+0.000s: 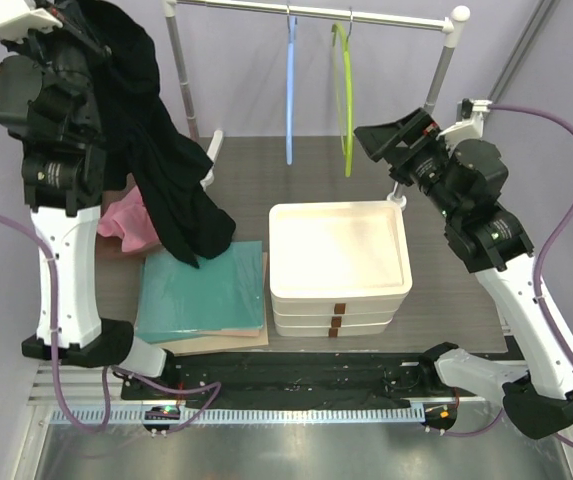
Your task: Remove the t-shirt from the hanger
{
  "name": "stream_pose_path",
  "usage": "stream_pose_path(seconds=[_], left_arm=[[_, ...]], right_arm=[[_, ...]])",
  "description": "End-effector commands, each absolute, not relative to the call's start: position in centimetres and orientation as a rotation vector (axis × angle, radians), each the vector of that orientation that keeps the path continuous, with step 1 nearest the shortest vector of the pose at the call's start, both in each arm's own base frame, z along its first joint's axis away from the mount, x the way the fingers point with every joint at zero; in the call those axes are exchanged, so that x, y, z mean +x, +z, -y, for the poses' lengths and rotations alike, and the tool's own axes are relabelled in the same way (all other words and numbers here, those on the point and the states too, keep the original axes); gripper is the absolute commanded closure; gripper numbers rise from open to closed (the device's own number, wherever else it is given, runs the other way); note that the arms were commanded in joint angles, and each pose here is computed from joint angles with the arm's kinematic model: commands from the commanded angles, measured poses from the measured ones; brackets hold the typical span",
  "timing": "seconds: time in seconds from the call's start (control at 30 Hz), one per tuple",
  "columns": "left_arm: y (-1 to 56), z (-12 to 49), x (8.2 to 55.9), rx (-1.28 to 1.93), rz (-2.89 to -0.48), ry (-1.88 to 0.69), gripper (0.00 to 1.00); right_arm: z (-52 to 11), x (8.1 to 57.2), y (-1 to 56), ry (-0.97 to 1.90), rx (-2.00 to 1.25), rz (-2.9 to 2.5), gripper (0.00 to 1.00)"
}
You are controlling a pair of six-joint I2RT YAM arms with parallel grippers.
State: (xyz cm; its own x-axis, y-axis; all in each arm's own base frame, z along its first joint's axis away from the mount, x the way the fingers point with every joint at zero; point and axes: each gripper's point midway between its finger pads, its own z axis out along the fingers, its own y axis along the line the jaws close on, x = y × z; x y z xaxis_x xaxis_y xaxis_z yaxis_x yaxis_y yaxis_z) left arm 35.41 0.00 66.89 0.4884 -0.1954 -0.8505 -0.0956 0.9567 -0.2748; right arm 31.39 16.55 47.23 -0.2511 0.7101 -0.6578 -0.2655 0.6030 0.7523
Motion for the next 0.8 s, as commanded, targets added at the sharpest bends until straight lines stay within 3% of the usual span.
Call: stream_pose_path(seconds=[0.0, 0.37, 0.57, 0.77], left_arm=[[73.2, -2.5, 33.3, -0.336, -0.799, 0.046, 1.0], [79.0, -9.0, 31.1, -0.471, -0.383, 0.022, 1.0], [79.6, -11.8, 30.3, -0.473, -0.311, 0.042, 1.0], [75.5, -11.4, 37.7, -0.433, -0.483, -0.086, 0.99]], right_arm=[[-16.6, 30.8, 44.2, 0.908, 0.318, -1.656, 0.0], [-17.3, 29.4, 38.3, 0.915, 0.302, -1.815, 0.0], [-18.6, 29.7, 37.4, 0.951, 0.266, -1.873, 0.0], [-18.4, 29.4, 37.4, 0.95, 0.27, -1.872, 0.0]])
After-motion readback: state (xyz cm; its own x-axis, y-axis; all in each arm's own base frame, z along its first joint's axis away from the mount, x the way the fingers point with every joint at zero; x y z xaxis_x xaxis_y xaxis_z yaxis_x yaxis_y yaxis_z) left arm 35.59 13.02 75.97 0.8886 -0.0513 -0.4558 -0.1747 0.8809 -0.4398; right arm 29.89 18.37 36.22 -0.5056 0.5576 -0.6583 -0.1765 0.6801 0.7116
